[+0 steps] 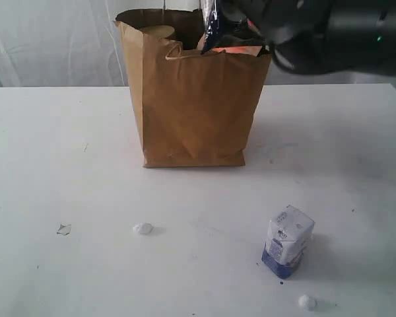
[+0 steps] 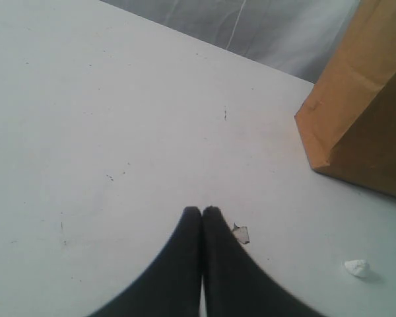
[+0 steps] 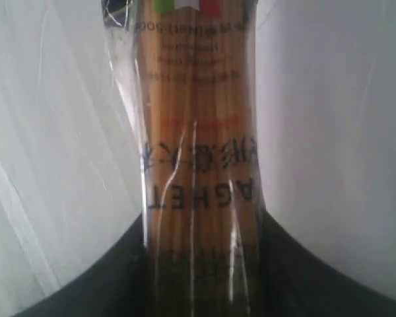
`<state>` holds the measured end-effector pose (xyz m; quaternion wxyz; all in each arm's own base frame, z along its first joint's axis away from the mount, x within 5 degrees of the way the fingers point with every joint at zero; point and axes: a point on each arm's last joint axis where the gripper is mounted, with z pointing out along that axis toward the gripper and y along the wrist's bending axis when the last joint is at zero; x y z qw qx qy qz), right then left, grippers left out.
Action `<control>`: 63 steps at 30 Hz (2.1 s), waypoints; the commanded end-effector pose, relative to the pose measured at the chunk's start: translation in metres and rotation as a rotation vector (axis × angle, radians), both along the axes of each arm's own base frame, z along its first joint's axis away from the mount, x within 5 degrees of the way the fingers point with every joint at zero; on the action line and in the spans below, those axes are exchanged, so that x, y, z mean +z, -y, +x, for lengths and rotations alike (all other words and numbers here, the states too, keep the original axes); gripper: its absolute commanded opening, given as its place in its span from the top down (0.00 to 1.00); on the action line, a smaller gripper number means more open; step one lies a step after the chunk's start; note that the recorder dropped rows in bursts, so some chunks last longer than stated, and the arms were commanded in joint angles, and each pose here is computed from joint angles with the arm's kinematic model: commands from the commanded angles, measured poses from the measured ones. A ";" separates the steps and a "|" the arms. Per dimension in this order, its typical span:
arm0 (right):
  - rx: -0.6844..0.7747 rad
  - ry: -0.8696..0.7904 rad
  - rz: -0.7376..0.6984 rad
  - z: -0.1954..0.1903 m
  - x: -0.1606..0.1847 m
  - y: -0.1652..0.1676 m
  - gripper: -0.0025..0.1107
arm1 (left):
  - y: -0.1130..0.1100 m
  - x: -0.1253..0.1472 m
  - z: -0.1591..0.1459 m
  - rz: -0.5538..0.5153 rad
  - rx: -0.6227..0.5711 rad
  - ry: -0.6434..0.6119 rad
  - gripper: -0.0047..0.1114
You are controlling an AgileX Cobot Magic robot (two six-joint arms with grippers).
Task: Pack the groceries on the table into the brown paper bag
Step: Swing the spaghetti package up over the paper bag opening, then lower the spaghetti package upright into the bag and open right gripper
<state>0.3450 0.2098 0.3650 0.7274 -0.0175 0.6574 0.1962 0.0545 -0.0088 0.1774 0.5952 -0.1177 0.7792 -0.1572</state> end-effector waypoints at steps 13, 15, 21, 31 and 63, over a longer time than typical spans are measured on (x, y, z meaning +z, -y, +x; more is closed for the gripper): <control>-0.024 0.330 0.495 0.027 -0.058 -0.004 0.98 | 0.000 -0.001 0.000 -0.013 0.001 -0.004 0.96; -0.001 0.323 0.521 0.033 -0.062 0.001 0.98 | 0.000 -0.001 0.000 -0.013 0.001 -0.004 0.96; -0.014 0.411 0.535 0.046 -0.038 0.014 0.98 | 0.000 -0.001 0.000 -0.013 0.001 -0.004 0.96; -0.017 0.396 0.407 0.061 -0.066 0.006 0.98 | 0.000 -0.001 0.000 -0.013 0.001 -0.004 0.96; -0.158 0.368 0.469 0.088 -0.084 0.012 0.98 | 0.000 -0.001 0.000 -0.013 0.001 -0.004 0.96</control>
